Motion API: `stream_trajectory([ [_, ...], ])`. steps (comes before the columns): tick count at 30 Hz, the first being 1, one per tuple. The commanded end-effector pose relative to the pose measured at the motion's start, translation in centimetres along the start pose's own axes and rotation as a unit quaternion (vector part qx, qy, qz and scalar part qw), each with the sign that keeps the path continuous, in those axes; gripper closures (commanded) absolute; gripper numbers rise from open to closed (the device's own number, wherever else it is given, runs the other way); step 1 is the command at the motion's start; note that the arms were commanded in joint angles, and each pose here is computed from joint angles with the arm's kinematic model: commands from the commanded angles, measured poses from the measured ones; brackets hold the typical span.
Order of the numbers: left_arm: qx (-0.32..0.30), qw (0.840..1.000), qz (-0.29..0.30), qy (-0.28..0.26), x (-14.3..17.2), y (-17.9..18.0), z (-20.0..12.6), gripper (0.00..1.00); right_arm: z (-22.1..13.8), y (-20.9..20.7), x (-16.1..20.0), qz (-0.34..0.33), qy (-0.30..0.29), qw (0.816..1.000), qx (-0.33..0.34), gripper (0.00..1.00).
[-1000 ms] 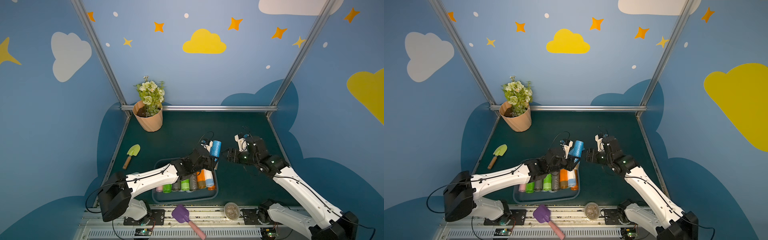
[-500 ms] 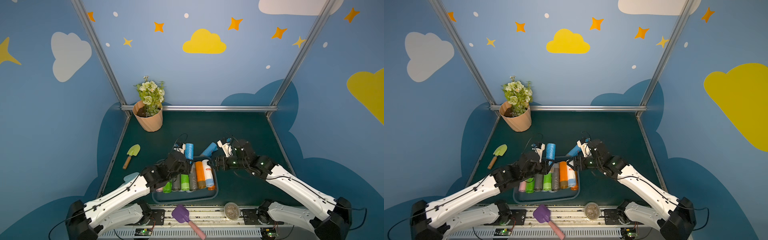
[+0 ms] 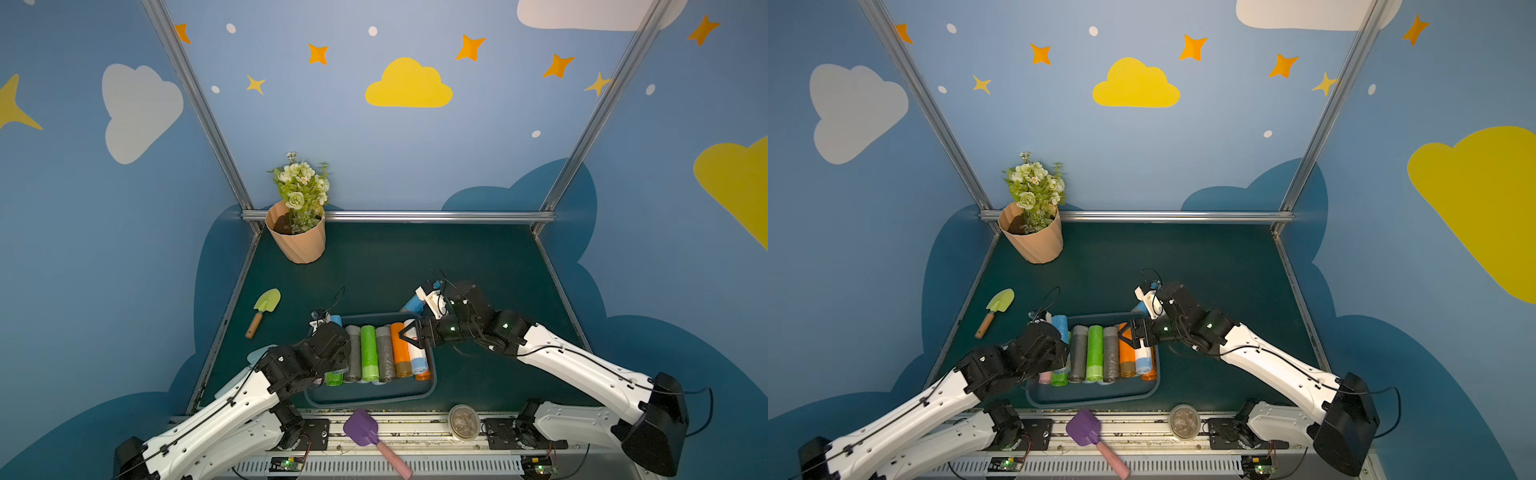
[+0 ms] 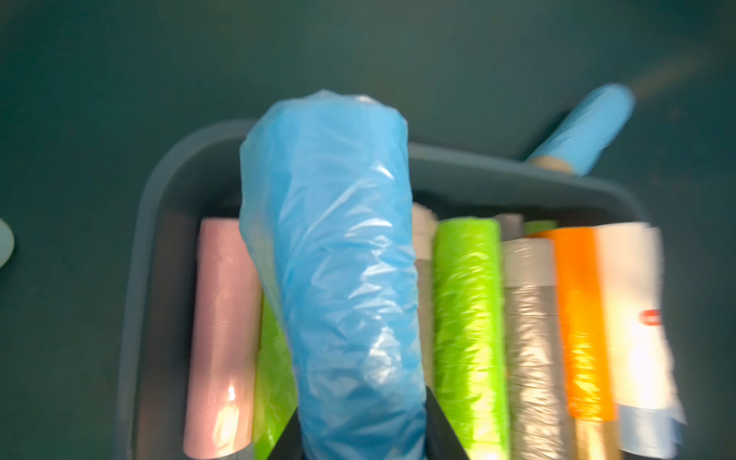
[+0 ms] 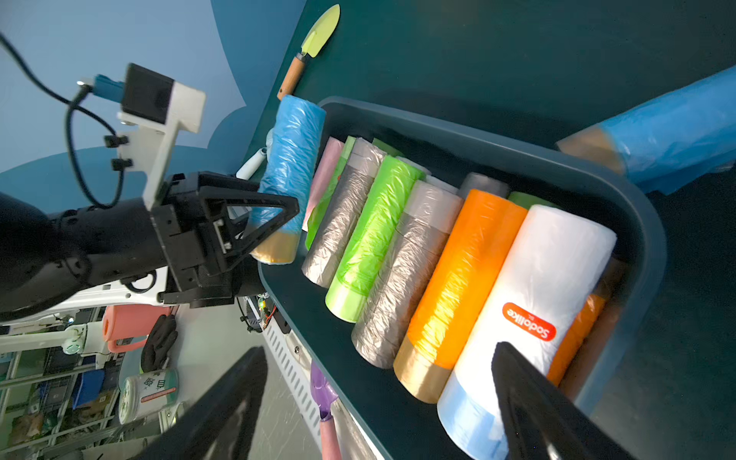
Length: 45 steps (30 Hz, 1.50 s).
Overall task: Put the roll of trash bags into the storage box
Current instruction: Place the roll of trash bags in the storage box.
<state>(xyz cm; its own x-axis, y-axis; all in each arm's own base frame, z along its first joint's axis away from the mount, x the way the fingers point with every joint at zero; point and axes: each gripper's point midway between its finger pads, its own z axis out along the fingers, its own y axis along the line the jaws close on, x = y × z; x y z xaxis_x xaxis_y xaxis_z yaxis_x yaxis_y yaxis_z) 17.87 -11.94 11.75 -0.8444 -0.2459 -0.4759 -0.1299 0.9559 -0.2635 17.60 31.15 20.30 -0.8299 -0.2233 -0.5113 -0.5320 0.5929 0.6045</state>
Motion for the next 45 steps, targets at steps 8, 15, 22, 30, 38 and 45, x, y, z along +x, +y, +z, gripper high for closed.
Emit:
stream_trajectory([
  [8,-0.047,0.998,0.011,0.029,1.3,1.8,0.8,0.65,0.1,0.4,-0.6,0.002,-0.007,1.000,0.003,0.14],
  [15,-0.039,0.998,0.045,0.019,1.2,1.7,1.4,0.64,0.9,0.6,-0.6,0.001,0.003,1.000,-0.001,0.14],
  [22,-0.043,0.996,0.068,0.032,1.8,1.6,2.6,0.63,1.3,0.5,-0.5,0.000,0.010,1.000,0.002,0.14],
  [30,-0.049,0.995,0.077,0.034,1.8,1.8,2.8,0.60,1.6,0.3,-0.4,-0.002,0.015,1.000,0.009,0.14],
  [38,-0.051,0.996,0.070,0.034,2.1,2.1,2.9,0.58,1.9,0.4,-0.3,-0.003,0.020,1.000,0.009,0.14],
  [45,-0.052,0.996,0.063,0.032,2.0,2.2,2.6,0.53,2.2,0.4,-0.2,-0.004,0.023,1.000,0.007,0.14],
])
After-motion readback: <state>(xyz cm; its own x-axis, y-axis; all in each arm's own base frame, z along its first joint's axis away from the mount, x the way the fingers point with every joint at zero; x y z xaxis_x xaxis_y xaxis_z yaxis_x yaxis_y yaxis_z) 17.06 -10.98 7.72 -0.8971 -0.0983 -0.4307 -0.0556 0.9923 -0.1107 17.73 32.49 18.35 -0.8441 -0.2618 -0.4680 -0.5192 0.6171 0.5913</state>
